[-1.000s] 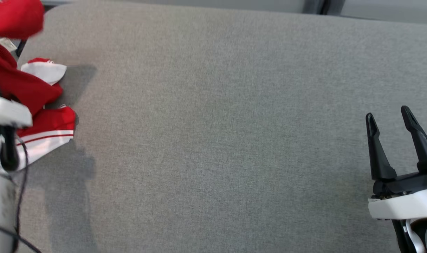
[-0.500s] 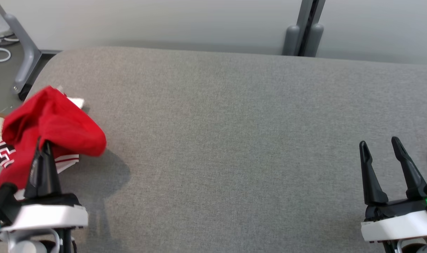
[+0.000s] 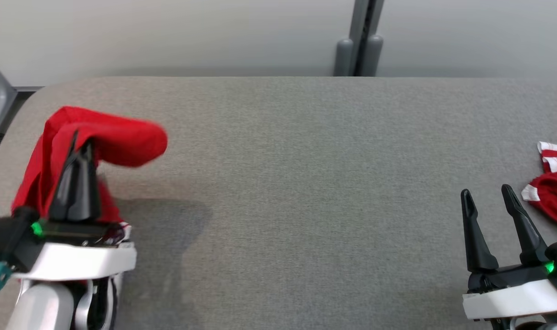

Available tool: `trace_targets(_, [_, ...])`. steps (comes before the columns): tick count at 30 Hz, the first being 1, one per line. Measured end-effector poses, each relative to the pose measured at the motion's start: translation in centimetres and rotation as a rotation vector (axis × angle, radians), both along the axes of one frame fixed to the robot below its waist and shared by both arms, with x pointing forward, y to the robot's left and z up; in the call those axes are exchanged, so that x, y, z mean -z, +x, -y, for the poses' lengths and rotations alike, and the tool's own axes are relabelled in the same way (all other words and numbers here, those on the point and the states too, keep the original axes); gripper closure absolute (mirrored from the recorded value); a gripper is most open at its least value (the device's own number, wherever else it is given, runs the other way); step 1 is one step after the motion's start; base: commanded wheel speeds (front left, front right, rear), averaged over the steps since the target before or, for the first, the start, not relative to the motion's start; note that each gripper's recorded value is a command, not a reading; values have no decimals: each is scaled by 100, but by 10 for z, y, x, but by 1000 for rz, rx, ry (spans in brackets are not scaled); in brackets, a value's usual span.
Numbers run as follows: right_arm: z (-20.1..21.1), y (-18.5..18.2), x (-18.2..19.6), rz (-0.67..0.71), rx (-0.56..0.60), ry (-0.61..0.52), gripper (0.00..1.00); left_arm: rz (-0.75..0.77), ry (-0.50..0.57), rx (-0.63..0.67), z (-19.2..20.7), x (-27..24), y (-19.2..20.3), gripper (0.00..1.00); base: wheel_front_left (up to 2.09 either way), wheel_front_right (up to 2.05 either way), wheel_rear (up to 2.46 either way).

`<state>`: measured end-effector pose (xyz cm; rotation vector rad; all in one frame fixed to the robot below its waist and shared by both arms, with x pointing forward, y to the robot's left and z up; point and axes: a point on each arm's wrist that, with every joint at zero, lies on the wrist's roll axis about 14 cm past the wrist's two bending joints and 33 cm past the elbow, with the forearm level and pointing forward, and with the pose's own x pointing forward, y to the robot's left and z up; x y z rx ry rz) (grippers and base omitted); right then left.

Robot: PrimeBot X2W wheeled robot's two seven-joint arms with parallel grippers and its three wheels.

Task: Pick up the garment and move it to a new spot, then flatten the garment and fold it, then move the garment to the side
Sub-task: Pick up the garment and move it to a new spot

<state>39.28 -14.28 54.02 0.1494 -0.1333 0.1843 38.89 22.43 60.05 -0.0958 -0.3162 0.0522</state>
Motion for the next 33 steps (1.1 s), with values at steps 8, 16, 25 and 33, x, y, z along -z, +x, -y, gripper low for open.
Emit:
trace_targets(8, [25, -1, 8, -12, 83, 19, 0, 46, 18, 387, 119, -18, 53, 100, 0, 0, 0])
trace_targets(16, [65, -10, 21, -40, 211, 24, 0, -81, -12, 765, 252, 25, 68, 100, 0, 0, 0])
trace_targets(25, [94, -19, 44, -101, 309, 33, 0, -401, 51, 1034, 338, 126, 48, 100, 0, 0, 0])
trace_targets(33, [103, -23, 56, -132, 341, 39, 0, -536, 54, 1133, 358, 168, 19, 0, 0, 0, 0])
